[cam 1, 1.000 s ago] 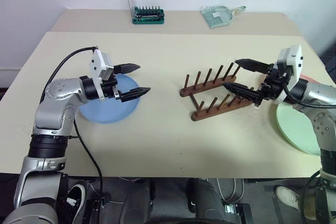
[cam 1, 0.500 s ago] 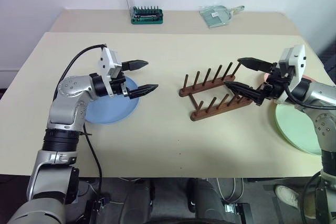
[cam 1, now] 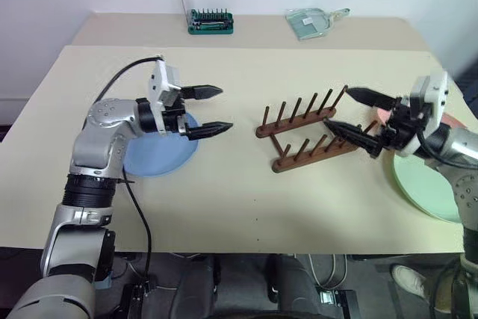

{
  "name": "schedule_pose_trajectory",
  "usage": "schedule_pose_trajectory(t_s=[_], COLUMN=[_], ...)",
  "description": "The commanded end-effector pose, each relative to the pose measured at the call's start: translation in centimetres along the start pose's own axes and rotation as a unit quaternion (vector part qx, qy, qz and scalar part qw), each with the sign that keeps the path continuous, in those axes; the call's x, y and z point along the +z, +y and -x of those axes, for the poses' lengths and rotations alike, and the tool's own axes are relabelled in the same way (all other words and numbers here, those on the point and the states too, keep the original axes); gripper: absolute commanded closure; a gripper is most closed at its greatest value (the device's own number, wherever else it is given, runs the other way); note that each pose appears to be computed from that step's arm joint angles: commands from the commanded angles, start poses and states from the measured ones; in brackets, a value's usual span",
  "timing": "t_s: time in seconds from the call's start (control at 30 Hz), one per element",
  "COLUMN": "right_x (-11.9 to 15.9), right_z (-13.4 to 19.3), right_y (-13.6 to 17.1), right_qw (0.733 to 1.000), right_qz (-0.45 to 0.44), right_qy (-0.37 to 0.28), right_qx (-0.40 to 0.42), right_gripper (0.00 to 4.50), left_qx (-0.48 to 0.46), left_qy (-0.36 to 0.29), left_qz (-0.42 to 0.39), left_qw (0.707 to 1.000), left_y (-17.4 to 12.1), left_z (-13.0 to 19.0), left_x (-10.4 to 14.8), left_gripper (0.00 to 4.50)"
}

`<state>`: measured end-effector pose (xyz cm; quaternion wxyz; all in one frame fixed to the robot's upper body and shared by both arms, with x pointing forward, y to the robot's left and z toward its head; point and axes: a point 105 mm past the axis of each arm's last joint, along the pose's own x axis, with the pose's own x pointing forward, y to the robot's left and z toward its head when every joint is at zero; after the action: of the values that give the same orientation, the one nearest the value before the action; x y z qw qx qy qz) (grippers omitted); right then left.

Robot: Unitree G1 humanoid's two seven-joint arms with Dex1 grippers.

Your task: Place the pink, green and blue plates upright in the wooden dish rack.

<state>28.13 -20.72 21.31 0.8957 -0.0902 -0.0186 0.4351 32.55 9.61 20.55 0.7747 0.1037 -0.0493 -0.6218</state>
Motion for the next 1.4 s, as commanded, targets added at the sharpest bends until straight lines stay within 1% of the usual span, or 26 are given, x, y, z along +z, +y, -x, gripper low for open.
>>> schedule_pose_trajectory(t_s=[0.03,0.1,0.17,0.23,0.3,0.37,0.43,0.47,0.5,0.57,0.7,0.83,1.0,1.1,1.2,1.3,1.37,1.4], right_x=[2.0,1.7,1.0,0.5,0.1,-0.2,-0.5,-0.8,-1.0,-1.5,-1.8,-1.8,-1.8,-1.8,-1.5,-1.5,-1.5,-1.5], right_z=[2.5,3.4,4.7,6.5,8.0,8.7,9.0,9.2,9.3,9.5,9.5,9.4,9.1,9.1,9.0,8.9,8.9,8.8], right_y=[-0.3,-0.2,0.7,0.8,1.1,1.6,1.9,2.1,2.2,2.4,2.7,2.8,3.0,2.9,2.8,2.9,2.9,2.9], right_qw=[0.999,0.999,0.999,0.997,0.995,0.993,0.992,0.991,0.99,0.989,0.988,0.988,0.988,0.987,0.988,0.987,0.987,0.987], right_qz=[0.029,0.027,0.021,0.016,0.011,0.006,0.004,0.004,0.004,0.006,0.002,0.006,0.006,0.01,0.012,0.017,0.016,0.016], right_qy=[-0.004,0.007,0.028,0.045,0.058,0.066,0.075,0.079,0.084,0.091,0.09,0.087,0.083,0.086,0.083,0.085,0.084,0.084], right_qx=[-0.021,-0.038,-0.042,-0.064,-0.086,-0.096,-0.105,-0.107,-0.111,-0.119,-0.126,-0.128,-0.129,-0.132,-0.133,-0.133,-0.133,-0.133], right_gripper=[0.05,0.05,0.05,0.05,0.05,0.05,0.05,0.05,0.05,0.05,0.05,0.05,0.05,0.05,0.0,0.0,0.0,0.0], left_qx=[-0.039,-0.054,-0.045,-0.035,-0.005,0.017,0.0,0.002,0.017,0.056,0.069,0.063,0.085,0.093,0.099,0.09,0.085,0.087], left_qy=[0.007,0.006,0.022,0.05,0.072,0.082,0.096,0.117,0.138,0.156,0.17,0.162,0.154,0.173,0.188,0.196,0.19,0.189], left_qz=[0.036,0.053,0.042,0.048,0.053,0.057,0.054,0.043,0.035,0.02,0.012,0.025,0.031,0.038,0.049,0.043,0.052,0.05], left_qw=[0.999,0.997,0.998,0.997,0.996,0.995,0.994,0.992,0.99,0.986,0.983,0.984,0.984,0.98,0.976,0.976,0.977,0.977], left_y=[-1.9,-2.8,-3.4,-4.1,-3.9,-3.5,-4.3,-4.4,-4.1,-3.2,-3.6,-4.5,-4.2,-4.3,-4.4,-5.0,-5.3,-5.3], left_z=[-2.3,-3.3,-4.6,-6.0,-7.0,-7.7,-8.0,-8.2,-8.3,-9.0,-10.1,-10.9,-12.2,-12.8,-12.9,-13.2,-13.3,-13.4], left_x=[-0.2,-0.3,-1.2,-2.7,-3.9,-4.5,-4.8,-5.4,-6.1,-6.9,-7.8,-7.9,-8.0,-9.0,-9.8,-10.2,-10.1,-10.0], left_gripper=[0.0,0.0,0.0,0.0,0.0,0.0,0.0,0.0,0.0,0.0,0.0,0.0,0.0,0.0,0.83,2.36,3.39,3.71])
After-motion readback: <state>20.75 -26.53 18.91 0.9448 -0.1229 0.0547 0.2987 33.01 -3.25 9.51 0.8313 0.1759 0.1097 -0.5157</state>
